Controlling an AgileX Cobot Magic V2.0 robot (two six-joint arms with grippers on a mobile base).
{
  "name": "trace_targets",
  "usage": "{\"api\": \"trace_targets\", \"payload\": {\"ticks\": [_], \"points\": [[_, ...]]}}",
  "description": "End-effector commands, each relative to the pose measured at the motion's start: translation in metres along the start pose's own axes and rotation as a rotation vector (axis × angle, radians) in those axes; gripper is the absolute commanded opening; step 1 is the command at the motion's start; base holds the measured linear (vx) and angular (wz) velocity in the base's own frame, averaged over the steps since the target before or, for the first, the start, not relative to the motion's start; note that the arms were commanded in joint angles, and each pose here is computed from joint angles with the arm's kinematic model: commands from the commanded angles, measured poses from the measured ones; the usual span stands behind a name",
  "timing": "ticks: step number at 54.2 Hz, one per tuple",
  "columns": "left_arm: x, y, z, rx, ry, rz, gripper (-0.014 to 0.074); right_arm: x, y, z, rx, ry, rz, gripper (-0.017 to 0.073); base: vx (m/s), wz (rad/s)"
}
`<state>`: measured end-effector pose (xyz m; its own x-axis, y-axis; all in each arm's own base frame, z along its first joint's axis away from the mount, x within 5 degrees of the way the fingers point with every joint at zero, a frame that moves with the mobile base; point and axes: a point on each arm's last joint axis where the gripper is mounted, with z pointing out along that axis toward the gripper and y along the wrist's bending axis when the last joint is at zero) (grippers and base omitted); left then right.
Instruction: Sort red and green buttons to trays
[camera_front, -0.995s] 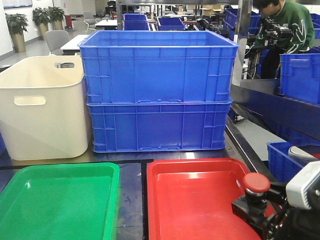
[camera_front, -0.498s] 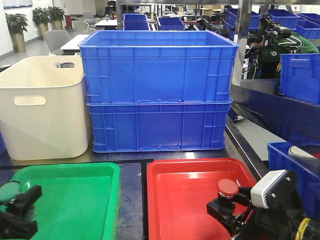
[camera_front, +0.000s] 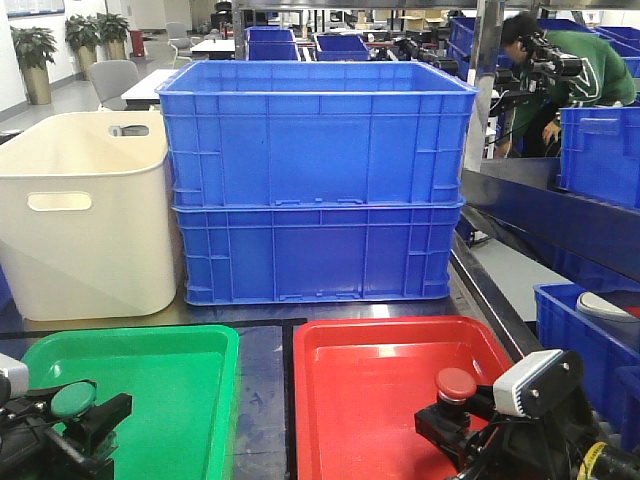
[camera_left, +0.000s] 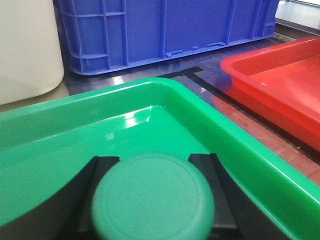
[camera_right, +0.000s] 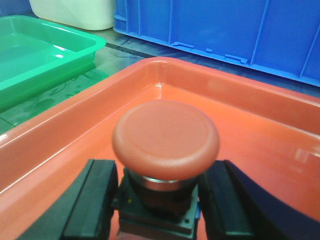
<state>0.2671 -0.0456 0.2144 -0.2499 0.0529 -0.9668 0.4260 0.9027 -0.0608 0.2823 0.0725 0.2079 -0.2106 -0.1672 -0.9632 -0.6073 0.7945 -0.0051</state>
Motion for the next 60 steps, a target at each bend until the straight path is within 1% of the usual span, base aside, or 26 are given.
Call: {"api": "trace_targets", "payload": {"ticks": [1, 5, 8, 13, 18, 25, 30, 34, 36, 38, 39, 40, 42, 43, 44, 45, 46, 47, 48, 49, 51, 52, 53, 55, 59, 60], "points": [[-0.024, -0.003, -0.002, 0.031, -0.136, -0.003, 0.0452, -0.024, -0.001, -0.003, -0.008, -0.131, -0.016, 0.0487, 0.0, 0.0], [-0.024, -0.003, -0.002, 0.031, -0.135, -0.003, 0.0523, -0.024, -0.001, -0.003, -0.007, -0.131, -0.015, 0.057, 0.0, 0.0], [-0.024, -0.003, -0.002, 0.031, -0.136, -0.003, 0.0552, -0.025, -0.001, -0.003, -0.005, -0.135, -0.011, 0.0619, 0.0, 0.0], [-0.025, -0.004, -0.003, 0.031, -0.141, -0.006, 0.0565, -0.027, -0.001, -0.004, -0.001, -0.149, -0.002, 0.0662, 0.0, 0.0], [-0.032, -0.006, -0.008, 0.031, -0.167, -0.006, 0.0559, -0.035, 0.0, -0.009, 0.009, -0.185, -0.003, 0.0655, 0.0, 0.0], [-0.05, -0.011, -0.024, 0.02, -0.232, 0.031, 0.0549, -0.051, 0.005, -0.022, 0.013, -0.241, -0.035, 0.0631, 0.0, 0.0], [-0.066, -0.016, -0.045, -0.017, -0.272, 0.065, 0.0524, -0.068, 0.011, -0.036, 0.016, -0.299, -0.045, 0.06, 0.0, 0.0], [-0.075, -0.018, -0.061, -0.066, -0.275, 0.089, 0.0471, -0.08, 0.015, -0.049, 0.028, -0.335, -0.032, 0.0559, 0.0, 0.0], [-0.079, -0.02, -0.071, -0.094, -0.271, 0.108, 0.042, -0.086, 0.018, -0.057, 0.042, -0.343, -0.029, 0.0519, 0.0, 0.0], [-0.084, -0.022, -0.082, -0.117, -0.273, 0.108, 0.0362, -0.09, 0.02, -0.063, 0.055, -0.34, -0.032, 0.0464, 0.0, 0.0], [-0.085, -0.023, -0.087, -0.13, -0.269, 0.092, 0.0307, -0.093, 0.021, -0.068, 0.066, -0.338, -0.036, 0.043, 0.0, 0.0], [-0.086, -0.024, -0.093, -0.144, -0.264, 0.091, 0.0276, -0.095, 0.022, -0.072, 0.077, -0.334, -0.049, 0.0391, 0.0, 0.0], [-0.086, -0.026, -0.102, -0.167, -0.25, 0.055, 0.0157, -0.099, 0.026, -0.082, 0.098, -0.32, -0.069, 0.0318, 0.0, 0.0], [-0.086, -0.027, -0.108, -0.178, -0.25, 0.039, 0.0121, -0.101, 0.028, -0.087, 0.109, -0.312, -0.079, 0.0271, 0.0, 0.0], [-0.087, -0.029, -0.114, -0.179, -0.261, 0.027, 0.0068, -0.103, 0.03, -0.092, 0.118, -0.306, -0.078, 0.0205, 0.0, 0.0], [-0.087, -0.032, -0.123, -0.189, -0.273, 0.015, 0.0016, -0.104, 0.032, -0.097, 0.13, -0.298, -0.093, 0.0155, 0.0, 0.0], [-0.086, -0.033, -0.126, -0.188, -0.278, 0.001, -0.001, -0.106, 0.034, -0.103, 0.141, -0.293, -0.096, 0.0103, 0.0, 0.0], [-0.083, -0.035, -0.132, -0.19, -0.282, -0.012, -0.0009, -0.108, 0.036, -0.109, 0.15, -0.29, -0.098, 0.0069, 0.0, 0.0], [-0.081, -0.038, -0.138, -0.185, -0.294, -0.019, -0.0008, -0.109, 0.039, -0.114, 0.157, -0.281, -0.114, 0.002, 0.0, 0.0], [-0.078, -0.041, -0.143, -0.179, -0.304, -0.021, -0.0008, -0.11, 0.04, -0.118, 0.163, -0.277, -0.1, -0.0015, 0.0, 0.0], [-0.073, -0.047, -0.154, -0.168, -0.327, -0.021, -0.0008, -0.113, 0.045, -0.129, 0.171, -0.284, -0.096, -0.0014, 0.0, 0.0], [-0.07, -0.049, -0.159, -0.161, -0.339, -0.034, -0.0008, -0.113, 0.048, -0.133, 0.177, -0.28, -0.115, -0.0013, 0.0, 0.0], [-0.065, -0.051, -0.162, -0.156, -0.337, -0.031, -0.0008, -0.114, 0.051, -0.138, 0.178, -0.278, -0.121, -0.0013, 0.0, 0.0], [-0.059, -0.056, -0.169, -0.142, -0.351, -0.044, -0.0007, -0.114, 0.056, -0.146, 0.171, -0.269, -0.133, -0.0013, 0.0, 0.0], [-0.043, -0.064, -0.184, -0.116, -0.377, -0.066, -0.0007, -0.112, 0.065, -0.156, 0.141, -0.238, -0.105, -0.0011, 0.0, 0.0], [-0.041, -0.067, -0.187, -0.109, -0.385, -0.064, -0.0007, -0.111, 0.067, -0.158, 0.132, -0.227, -0.095, -0.0011, 0.0, 0.0]]}}
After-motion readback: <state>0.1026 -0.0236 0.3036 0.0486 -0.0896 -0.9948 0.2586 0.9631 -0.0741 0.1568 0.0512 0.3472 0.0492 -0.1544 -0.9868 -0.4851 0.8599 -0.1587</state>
